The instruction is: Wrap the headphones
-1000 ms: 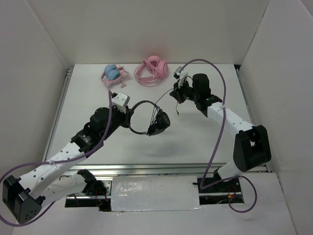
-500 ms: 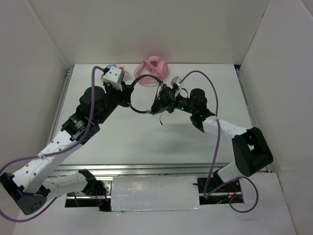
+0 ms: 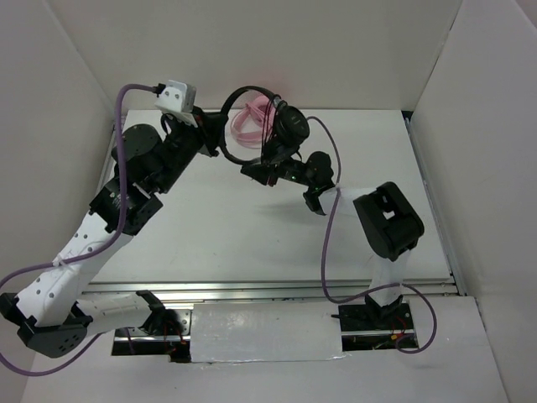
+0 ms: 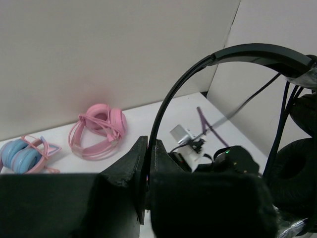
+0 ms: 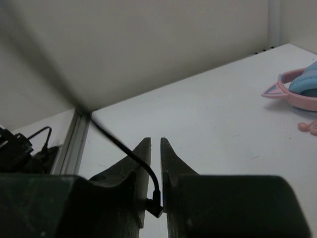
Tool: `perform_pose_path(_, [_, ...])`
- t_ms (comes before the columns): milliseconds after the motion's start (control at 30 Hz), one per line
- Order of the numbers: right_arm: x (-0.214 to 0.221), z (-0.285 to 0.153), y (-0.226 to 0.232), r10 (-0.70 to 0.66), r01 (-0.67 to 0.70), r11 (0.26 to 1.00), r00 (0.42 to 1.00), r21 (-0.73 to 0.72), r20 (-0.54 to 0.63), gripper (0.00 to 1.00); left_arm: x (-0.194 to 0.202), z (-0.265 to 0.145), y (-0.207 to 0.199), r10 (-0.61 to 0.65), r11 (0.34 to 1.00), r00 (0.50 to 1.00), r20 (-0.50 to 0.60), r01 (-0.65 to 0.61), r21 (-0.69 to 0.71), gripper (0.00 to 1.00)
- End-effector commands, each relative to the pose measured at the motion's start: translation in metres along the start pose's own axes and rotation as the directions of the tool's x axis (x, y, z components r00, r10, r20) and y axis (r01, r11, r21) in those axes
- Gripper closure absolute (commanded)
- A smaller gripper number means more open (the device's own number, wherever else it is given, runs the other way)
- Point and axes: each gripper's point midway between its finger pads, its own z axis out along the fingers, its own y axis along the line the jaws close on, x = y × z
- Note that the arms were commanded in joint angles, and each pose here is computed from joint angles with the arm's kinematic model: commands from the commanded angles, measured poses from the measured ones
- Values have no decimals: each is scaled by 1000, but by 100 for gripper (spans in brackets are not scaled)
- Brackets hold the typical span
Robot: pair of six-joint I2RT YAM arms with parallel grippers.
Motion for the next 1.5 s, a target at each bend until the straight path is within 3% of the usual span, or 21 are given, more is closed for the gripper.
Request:
perform_pose_path(0, [-52,16,26,-64,93,984,980,-152,189,82,-64,-11,-8,-60,998,982,178,56,27,100])
perform_pose_path(100, [-52,11,40,-59,101,981,969,-166,239,100,-73,-14,2,-86,995,972,217,95,-29,100])
perform_pose_path(300, [-28,1,85,-58,83,988,981,-129,187,100,-58,3,37,-161,946,957,240,218,-239,100])
perform_pose_path(367, [-12,-5,110,-22,36,994,992,-108,125,100,-44,12,61,-160,887,955,252,251,-389,100])
perform_pose_path(467, [5,-14,118,-43,42,999,998,35,36,100,-19,28,87,-144,793,953,265,271,-546,100])
perform_pose_path(600, [13,-18,137,-43,58,979,996,197,-79,100,27,50,98,-143,753,973,184,227,-618,100])
perform_pose_path(633, [21,-27,126,-36,79,953,988,292,-152,100,39,53,99,-147,745,974,171,223,-629,100])
perform_pose_path(667, [6,-33,128,-51,97,941,988,325,-147,100,49,53,103,-137,734,978,157,207,-647,100])
perform_pose_path(967, [-33,-93,113,-33,257,778,928,573,-372,100,158,51,135,-215,742,977,-3,161,-651,100])
perform_pose_path(1233, [-23,-117,94,6,321,706,888,632,-459,100,199,45,150,-341,772,938,-63,241,-589,100])
perform_pose_path(1400, [-13,-114,100,-13,329,739,880,588,-475,100,206,39,154,-314,774,943,-108,188,-604,100])
perform_pose_path(1467, [-18,-107,106,-112,408,758,850,509,-514,100,215,41,143,-288,806,944,-161,148,-574,100])
